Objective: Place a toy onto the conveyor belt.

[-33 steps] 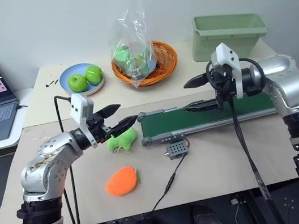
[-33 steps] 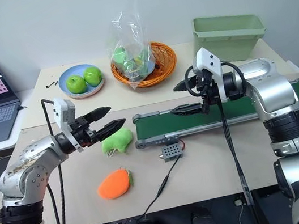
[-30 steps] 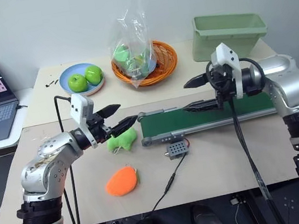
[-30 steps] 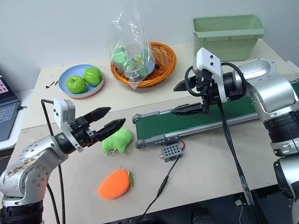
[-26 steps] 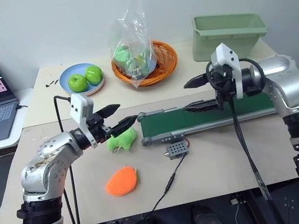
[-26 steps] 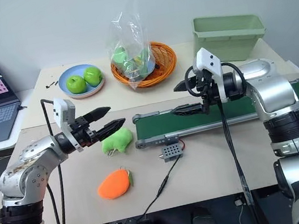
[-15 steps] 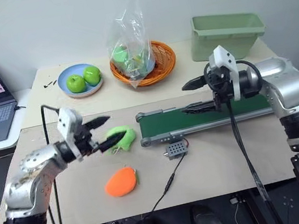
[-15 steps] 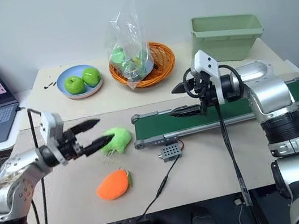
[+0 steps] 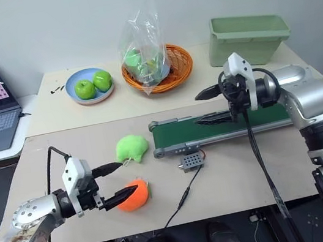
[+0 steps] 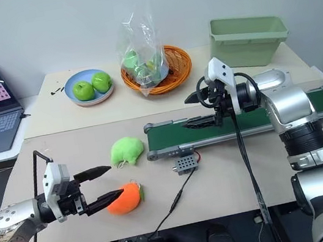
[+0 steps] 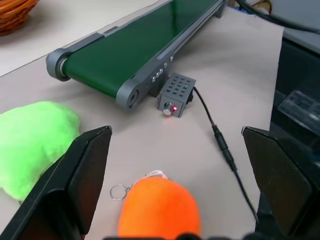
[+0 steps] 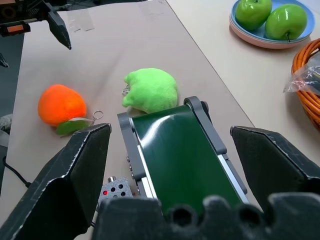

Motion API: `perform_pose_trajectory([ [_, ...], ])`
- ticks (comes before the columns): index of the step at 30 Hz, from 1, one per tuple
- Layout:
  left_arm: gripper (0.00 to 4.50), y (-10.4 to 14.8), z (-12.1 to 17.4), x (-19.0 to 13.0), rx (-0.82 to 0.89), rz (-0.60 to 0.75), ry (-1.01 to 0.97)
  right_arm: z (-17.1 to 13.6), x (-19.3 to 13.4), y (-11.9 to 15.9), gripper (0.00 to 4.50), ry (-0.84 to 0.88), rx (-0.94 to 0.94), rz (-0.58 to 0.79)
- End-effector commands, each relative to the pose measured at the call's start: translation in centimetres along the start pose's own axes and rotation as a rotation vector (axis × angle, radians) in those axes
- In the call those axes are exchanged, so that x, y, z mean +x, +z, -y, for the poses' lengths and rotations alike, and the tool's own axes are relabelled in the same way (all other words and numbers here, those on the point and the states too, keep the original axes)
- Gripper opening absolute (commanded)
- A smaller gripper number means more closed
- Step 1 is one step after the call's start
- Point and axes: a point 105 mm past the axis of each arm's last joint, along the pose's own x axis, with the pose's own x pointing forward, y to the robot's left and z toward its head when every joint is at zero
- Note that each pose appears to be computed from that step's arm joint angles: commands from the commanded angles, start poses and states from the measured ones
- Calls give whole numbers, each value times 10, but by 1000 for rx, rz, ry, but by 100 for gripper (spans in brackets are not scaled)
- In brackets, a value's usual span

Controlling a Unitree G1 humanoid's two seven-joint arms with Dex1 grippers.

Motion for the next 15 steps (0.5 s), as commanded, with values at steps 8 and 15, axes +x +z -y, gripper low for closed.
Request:
perform_pose_trajectory([
  [8, 445, -26, -9, -33, -470, 62, 149, -1, -5, 2, 450, -15, -39, 4],
  [15, 445, -80, -20, -57, -1155, 150, 332, 2, 0, 5, 450, -5, -53, 8],
])
